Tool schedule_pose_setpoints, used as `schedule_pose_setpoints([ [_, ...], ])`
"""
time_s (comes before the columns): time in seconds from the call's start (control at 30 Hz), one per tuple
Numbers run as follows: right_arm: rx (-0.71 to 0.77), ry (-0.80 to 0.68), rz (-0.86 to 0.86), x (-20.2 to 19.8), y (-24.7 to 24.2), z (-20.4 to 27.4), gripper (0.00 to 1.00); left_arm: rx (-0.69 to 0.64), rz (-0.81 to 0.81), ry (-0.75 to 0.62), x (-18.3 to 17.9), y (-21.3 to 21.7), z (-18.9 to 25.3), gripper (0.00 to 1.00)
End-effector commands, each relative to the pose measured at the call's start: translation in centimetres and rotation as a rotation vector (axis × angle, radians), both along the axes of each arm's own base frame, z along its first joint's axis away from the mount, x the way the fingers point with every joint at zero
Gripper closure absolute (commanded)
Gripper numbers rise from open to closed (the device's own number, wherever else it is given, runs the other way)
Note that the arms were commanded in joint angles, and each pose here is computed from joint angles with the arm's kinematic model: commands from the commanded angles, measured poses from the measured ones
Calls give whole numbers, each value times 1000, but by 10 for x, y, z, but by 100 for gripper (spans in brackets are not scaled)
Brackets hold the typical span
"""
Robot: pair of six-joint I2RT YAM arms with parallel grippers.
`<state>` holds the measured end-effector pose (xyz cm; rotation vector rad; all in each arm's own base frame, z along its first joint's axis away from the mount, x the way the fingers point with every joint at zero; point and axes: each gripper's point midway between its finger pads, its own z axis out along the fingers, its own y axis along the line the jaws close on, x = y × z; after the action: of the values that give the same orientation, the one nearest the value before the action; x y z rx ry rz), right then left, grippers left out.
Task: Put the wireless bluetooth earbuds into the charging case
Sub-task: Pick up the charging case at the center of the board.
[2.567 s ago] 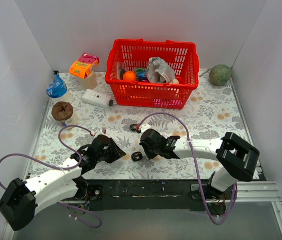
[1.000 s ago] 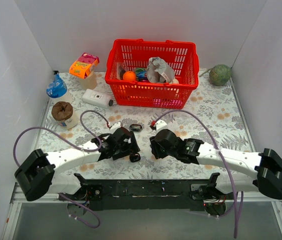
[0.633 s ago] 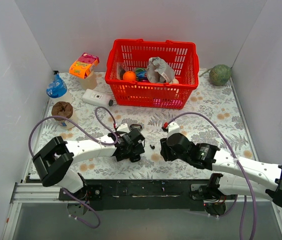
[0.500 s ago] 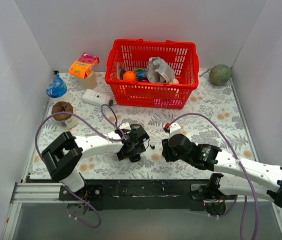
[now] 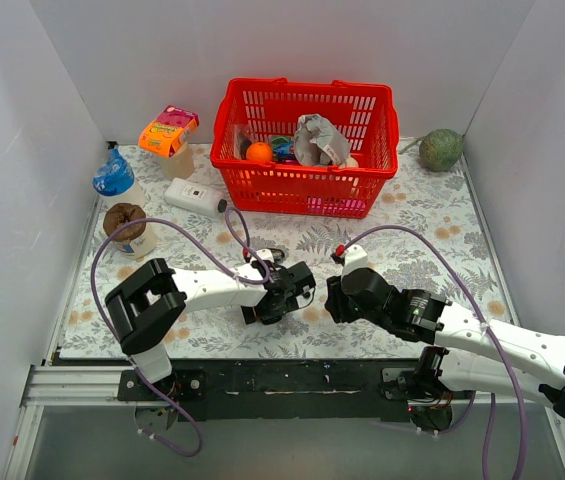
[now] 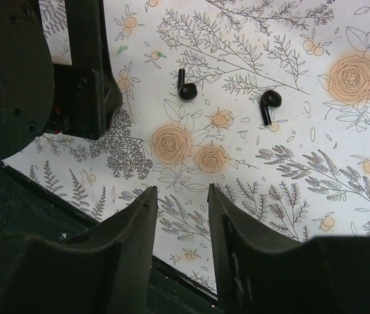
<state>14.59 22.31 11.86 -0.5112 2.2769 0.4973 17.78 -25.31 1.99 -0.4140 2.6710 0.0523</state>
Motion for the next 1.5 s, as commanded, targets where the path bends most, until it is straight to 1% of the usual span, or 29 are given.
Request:
schedule_pose_setpoints([
  [0.0,14,-17,-14,1,-2,2,55,-52,73,2,-9,-1,2,25],
  [0.07,16,-16,-16,1,-3,1,55,-52,70,5,-11,-1,1,28],
  [0.2,25,-18,-22,0,-5,3,55,-47,66,6,-12,-1,-2,36],
  [0.27,27,-17,-25,0,-6,3,55,-46,68,7,-12,-1,-4,37],
  [0.43,34,-16,-28,-1,-7,4,55,-49,72,13,-14,-1,-7,45],
  [0.5,34,-17,-30,-1,-8,4,55,-52,74,10,-14,0,-6,45],
  [0.63,34,-17,-30,-1,-7,5,55,-59,73,-2,-13,1,-3,53],
  [0.67,37,-19,-30,0,-7,6,55,-65,67,-8,-13,1,-3,60],
  [0.77,41,-20,-29,0,-5,8,55,-94,54,-25,-13,0,0,66],
  [0.83,43,-19,-24,0,-4,9,55,-113,43,-37,-12,-2,5,76],
  [0.87,44,-19,-23,0,-3,9,55,-116,-2,-53,-10,-5,6,82],
  [0.9,58,-20,-13,-1,-1,12,55,-113,-35,-68,-8,-5,9,100],
  [0.93,68,-27,-9,-1,0,16,55,-110,-61,-87,-6,-5,13,100],
  [0.97,80,-34,-6,0,2,20,55,-108,-113,-143,-2,-6,23,100],
  [1.03,111,-69,19,1,5,36,55,-143,-181,-208,1,-10,36,100],
  [1.07,123,-86,30,3,6,43,55,-222,-226,-274,3,-17,51,100],
  [1.13,149,-143,81,5,13,67,55,-259,-314,-357,7,-17,68,100],
  [1.17,152,-159,102,4,15,74,55,-347,-336,-443,14,-29,89,100],
  [1.2,139,-177,131,5,17,80,55,-371,-413,-511,11,-23,104,100],
  [1.23,157,-199,146,6,20,96,55,-411,-457,-566,10,-24,115,100],
  [1.27,164,-212,158,6,23,104,55,-535,-487,-691,14,-39,149,100],
  [1.3,166,-223,185,5,25,110,55,-588,-570,-746,2,-34,155,100],
  [1.33,172,-231,189,6,26,116,54,-582,-655,-830,0,-33,165,100],
  [1.37,199,-248,192,6,29,131,53,-639,-677,-950,1,-35,191,100],
  [1.4,200,-251,210,5,31,136,53,-646,-683,-1017,0,-27,200,100],
  [1.43,191,-241,223,3,31,139,52,-576,-730,-1054,1,-21,192,100],
  [1.47,209,-253,229,3,34,154,50,-564,-746,-1113,2,-19,200,100],
])
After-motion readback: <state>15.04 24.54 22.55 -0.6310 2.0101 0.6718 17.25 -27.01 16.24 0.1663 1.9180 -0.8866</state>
